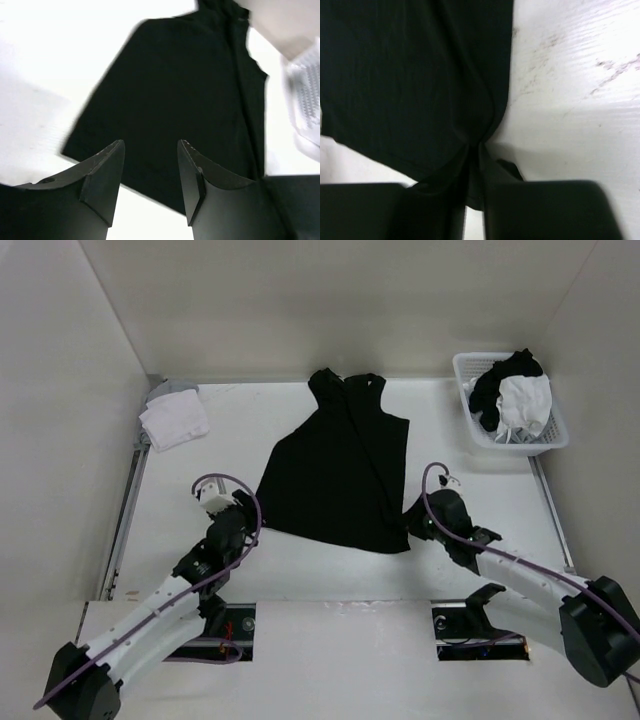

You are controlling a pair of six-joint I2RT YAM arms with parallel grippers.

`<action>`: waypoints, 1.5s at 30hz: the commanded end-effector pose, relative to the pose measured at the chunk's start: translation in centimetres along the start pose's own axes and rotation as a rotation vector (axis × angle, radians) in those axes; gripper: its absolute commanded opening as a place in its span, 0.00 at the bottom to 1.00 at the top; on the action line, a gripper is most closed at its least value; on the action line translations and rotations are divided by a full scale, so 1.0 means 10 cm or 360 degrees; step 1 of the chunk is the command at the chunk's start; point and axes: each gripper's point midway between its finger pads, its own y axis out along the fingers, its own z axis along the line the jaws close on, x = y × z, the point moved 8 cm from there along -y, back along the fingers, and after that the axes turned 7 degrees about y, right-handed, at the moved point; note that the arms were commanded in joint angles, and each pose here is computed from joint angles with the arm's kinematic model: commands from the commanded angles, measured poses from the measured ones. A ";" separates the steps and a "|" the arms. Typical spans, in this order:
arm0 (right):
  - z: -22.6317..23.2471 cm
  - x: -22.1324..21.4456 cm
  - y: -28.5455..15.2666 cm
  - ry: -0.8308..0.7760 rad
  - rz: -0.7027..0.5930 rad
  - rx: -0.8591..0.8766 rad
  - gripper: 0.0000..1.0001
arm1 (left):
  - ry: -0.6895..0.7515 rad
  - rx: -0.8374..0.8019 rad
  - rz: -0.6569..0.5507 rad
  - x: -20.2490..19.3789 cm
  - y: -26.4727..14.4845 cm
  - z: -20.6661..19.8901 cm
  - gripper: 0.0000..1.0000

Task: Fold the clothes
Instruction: Flatten the tank top out

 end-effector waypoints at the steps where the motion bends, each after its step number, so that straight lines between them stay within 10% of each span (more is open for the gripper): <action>1: 0.11 0.14 -0.02 0.0056 -0.0092 0.0092 0.29 | -0.0004 0.0157 0.0081 -0.03 0.16 0.07 0.46; 6: 0.05 0.08 -0.13 0.0037 -0.0082 0.0068 0.45 | 0.0050 0.0322 0.0304 -0.20 0.44 0.18 0.44; 26: -0.07 -0.29 -0.18 0.0092 0.0006 -0.0060 0.47 | 0.0061 0.0575 0.0401 -0.34 0.57 0.49 0.42; 35: -0.08 -0.37 -0.25 0.0057 0.0004 -0.0172 0.47 | -0.0057 0.0422 0.0345 -0.19 0.59 0.44 0.06; 45: -0.09 -0.40 -0.30 0.0027 0.0000 -0.0317 0.49 | -0.0125 0.0354 0.0119 0.23 0.24 0.50 0.02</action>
